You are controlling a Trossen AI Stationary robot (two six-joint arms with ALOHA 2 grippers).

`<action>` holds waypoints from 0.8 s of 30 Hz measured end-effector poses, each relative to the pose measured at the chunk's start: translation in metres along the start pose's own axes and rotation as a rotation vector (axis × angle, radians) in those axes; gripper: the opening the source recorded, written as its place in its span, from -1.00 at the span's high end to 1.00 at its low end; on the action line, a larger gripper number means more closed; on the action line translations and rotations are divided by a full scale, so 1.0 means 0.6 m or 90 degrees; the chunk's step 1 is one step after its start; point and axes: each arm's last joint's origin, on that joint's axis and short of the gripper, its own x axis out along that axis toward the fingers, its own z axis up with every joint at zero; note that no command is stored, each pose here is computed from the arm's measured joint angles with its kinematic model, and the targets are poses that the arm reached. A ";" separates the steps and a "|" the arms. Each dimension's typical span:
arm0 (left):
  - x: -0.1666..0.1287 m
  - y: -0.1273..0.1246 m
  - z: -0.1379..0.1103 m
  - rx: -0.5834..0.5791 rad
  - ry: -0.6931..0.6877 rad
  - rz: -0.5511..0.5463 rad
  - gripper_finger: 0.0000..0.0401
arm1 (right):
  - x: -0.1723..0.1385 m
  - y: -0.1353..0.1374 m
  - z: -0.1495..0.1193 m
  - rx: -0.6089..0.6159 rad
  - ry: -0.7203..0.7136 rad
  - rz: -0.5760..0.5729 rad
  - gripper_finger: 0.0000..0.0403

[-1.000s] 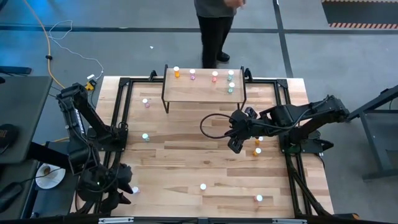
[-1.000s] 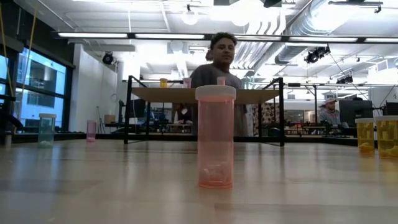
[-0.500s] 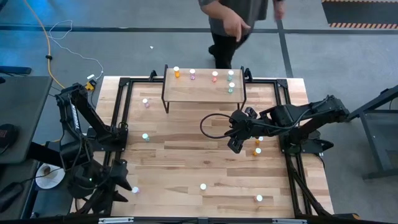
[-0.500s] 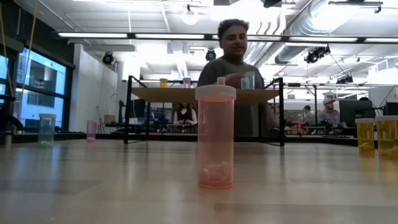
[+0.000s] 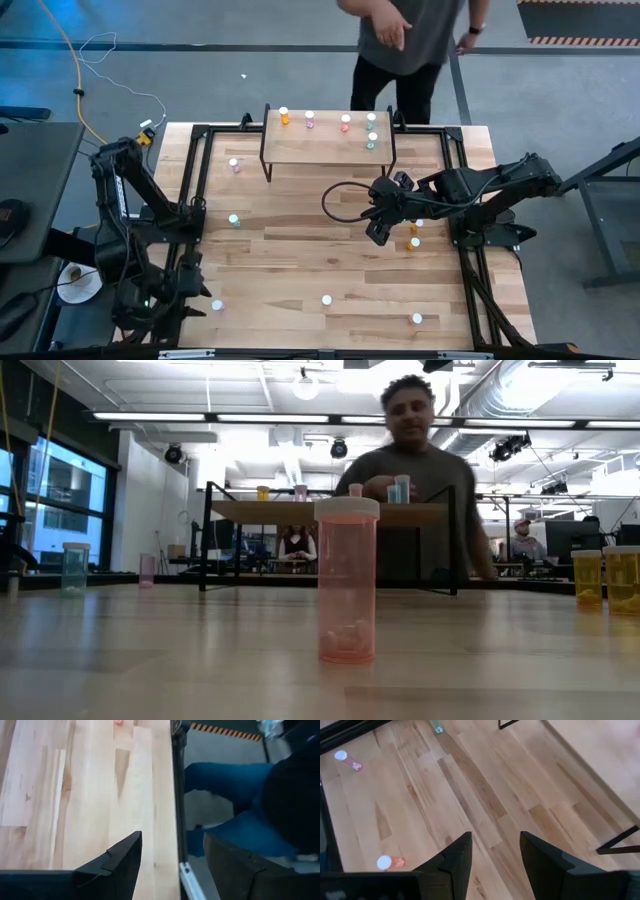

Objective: Pick and place medicine bottles onto shelf by color
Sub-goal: Put the bottom purple pill bottle on the shelf aligned with the other purple pill bottle

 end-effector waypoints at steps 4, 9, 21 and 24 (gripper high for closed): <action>0.016 -0.009 -0.011 0.021 0.007 0.026 -0.01 | 0.000 0.000 0.000 0.000 -0.001 -0.002 0.21; 0.039 -0.019 -0.026 0.049 0.028 0.059 -0.01 | 0.000 0.000 0.000 0.000 -0.001 -0.002 0.21; 0.072 -0.026 -0.046 0.070 0.070 0.119 -0.01 | 0.000 0.000 0.000 0.000 -0.001 -0.001 0.21; 0.074 -0.027 -0.049 0.069 0.074 0.120 -0.01 | 0.000 0.000 0.000 0.000 -0.001 -0.001 0.21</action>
